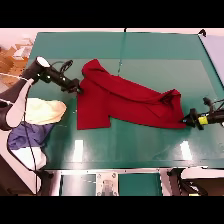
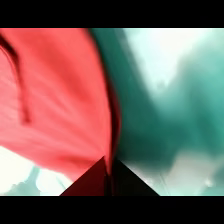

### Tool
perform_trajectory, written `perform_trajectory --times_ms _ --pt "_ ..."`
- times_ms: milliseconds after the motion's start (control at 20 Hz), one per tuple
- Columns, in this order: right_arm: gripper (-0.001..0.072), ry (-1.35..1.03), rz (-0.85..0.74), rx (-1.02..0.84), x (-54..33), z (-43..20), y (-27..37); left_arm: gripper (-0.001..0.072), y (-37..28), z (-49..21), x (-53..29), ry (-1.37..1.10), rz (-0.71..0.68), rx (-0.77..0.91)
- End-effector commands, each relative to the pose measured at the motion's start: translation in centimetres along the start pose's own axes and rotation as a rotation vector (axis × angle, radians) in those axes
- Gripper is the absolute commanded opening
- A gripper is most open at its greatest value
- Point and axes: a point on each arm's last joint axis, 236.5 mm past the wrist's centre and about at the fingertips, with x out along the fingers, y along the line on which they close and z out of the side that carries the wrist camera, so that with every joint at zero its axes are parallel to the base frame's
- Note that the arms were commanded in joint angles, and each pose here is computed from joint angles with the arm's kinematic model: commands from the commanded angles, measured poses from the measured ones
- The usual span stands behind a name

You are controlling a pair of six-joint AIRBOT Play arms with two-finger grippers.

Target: Fold the shirts.

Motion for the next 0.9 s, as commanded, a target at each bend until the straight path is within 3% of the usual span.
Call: perform_trajectory --times_ms 0,200,450,650,850 --pt "0.0014 -0.113 0.142 -0.086 -4.3 1.6 6.7 0.0026 -5.2 2.6 -6.2 -0.107 0.006 0.139" --pt "0.0014 -0.424 0.324 -0.353 -15.1 2.2 19.5 0.0027 -16.6 4.9 -20.3 -0.437 0.093 0.419" --pt "0.0014 -0.880 0.487 -0.712 -29.5 -6.8 35.3 0.0027 -33.5 -2.2 -39.8 -1.055 0.224 0.765" --pt "0.0014 -1.322 0.401 -0.838 -38.5 -14.9 40.3 0.0028 -41.7 -13.5 -48.0 -1.345 0.321 0.960" --pt "0.0014 -1.479 0.379 -0.857 -40.8 -18.3 41.8 0.0028 -43.6 -18.1 -49.5 -1.410 0.348 1.004"
